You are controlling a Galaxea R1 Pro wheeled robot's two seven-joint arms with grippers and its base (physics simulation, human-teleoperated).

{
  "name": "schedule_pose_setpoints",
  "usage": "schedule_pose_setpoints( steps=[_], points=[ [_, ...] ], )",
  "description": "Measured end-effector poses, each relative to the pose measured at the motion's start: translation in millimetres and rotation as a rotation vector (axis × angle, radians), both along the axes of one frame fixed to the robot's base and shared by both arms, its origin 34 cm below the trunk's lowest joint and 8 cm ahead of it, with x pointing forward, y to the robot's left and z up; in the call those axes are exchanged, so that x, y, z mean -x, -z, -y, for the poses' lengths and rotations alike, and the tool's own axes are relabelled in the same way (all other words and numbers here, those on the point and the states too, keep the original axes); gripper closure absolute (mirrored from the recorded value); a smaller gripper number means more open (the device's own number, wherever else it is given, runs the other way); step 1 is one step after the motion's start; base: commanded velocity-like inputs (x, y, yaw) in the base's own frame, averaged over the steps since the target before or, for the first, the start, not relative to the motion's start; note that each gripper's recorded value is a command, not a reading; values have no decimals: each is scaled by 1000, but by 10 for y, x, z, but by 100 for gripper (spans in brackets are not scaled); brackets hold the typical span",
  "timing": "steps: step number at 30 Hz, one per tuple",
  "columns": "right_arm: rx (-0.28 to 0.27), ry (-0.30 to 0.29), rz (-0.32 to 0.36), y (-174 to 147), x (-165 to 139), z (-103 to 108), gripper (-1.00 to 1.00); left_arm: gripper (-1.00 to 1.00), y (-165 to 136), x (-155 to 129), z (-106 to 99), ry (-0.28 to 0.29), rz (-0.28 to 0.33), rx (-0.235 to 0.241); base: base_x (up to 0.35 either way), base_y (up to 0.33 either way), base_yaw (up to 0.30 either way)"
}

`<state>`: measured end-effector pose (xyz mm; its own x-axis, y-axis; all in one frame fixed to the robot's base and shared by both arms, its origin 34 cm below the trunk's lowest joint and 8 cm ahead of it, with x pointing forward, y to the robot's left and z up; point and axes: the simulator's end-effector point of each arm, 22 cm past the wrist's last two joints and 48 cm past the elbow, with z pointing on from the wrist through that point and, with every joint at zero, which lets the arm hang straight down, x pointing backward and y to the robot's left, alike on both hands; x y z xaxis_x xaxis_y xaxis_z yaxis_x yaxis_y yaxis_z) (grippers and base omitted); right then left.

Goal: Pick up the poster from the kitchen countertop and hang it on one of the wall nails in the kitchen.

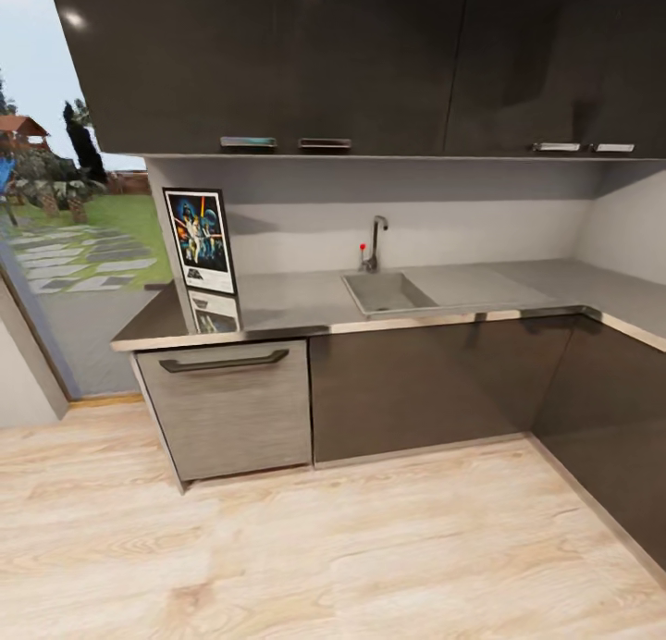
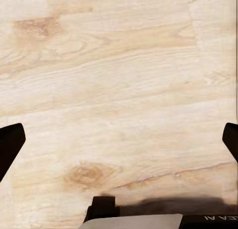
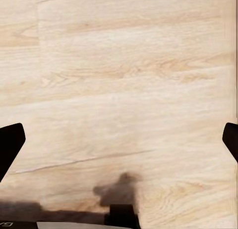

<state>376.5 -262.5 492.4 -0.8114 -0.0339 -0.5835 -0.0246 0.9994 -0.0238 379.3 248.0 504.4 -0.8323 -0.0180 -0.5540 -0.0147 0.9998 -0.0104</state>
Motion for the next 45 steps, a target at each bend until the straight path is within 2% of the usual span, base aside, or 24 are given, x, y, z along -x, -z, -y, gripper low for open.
schedule_pose_setpoints(
  steps=[17, 27, 45],
  points=[
    [0, 0, 1, -1, -2, 0, -100, -100, 0, 0, -1, 0, 0, 0, 247, -220, 26],
    [-1, 0, 0, 1, -1, -4, -100, -100, 1, 0, -3, -1, 0, 0, 187, -165, 265],
    [-1, -1, -1, 3, -1, -8, -100, -100, 0, -4, -5, -2, 0, -1, 12, -11, 291]
  ],
)
